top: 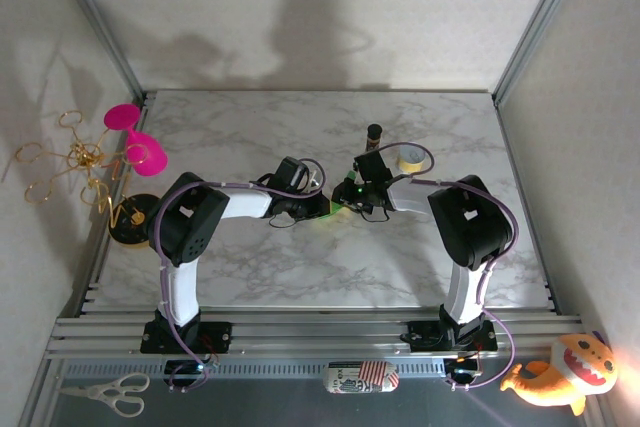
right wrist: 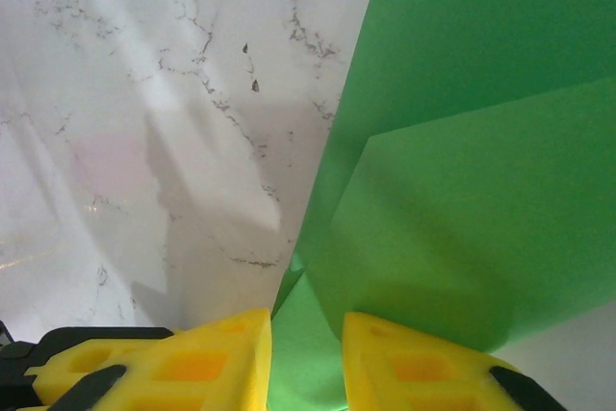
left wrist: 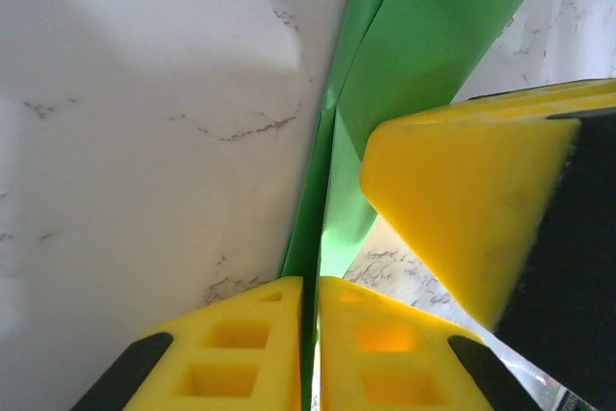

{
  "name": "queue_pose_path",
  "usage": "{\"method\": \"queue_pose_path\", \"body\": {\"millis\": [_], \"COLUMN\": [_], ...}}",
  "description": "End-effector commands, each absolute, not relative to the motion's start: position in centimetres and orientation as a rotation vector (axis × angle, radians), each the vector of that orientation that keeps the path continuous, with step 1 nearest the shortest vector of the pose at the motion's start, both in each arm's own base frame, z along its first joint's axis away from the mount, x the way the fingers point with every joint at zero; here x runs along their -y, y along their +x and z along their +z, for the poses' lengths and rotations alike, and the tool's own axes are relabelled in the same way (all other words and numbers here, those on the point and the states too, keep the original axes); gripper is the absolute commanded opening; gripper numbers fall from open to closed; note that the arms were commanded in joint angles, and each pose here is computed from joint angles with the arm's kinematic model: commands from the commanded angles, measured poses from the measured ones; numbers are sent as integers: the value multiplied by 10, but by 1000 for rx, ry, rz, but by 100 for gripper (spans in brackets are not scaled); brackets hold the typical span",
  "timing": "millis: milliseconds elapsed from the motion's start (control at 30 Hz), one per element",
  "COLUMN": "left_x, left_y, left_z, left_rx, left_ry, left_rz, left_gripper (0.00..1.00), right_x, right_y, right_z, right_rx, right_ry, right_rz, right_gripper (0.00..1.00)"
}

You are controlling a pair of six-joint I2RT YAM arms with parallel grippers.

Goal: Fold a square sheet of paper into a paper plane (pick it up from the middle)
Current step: Fold the wing for the fifth time at the center of the table.

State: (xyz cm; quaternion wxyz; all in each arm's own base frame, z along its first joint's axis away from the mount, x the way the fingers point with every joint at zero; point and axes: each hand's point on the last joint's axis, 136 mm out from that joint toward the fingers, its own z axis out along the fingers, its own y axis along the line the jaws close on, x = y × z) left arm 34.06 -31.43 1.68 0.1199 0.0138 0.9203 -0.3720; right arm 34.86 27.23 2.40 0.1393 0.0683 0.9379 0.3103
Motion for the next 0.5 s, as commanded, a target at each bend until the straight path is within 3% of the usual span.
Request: {"method": "queue_pose_path", "body": {"millis": [0, 233, 467], "left_x": [289, 292, 299], "left_y": [314, 317, 328], "left_z": [-43, -35, 8], "left_rx": [-2865, -2847, -2757], "left_ry": [-25, -17, 13], "left_rz": [-908, -925, -979], "left_gripper": [13, 13, 20], "right_x": [-265, -263, -256], "right_y": [342, 342, 343], "right_z": [4, 3, -3], "right_rx": [-2777, -2782, -2808], "right_ry": [189, 153, 120], "right_rz": [839, 834, 790], "right_gripper": [29, 29, 29]}}
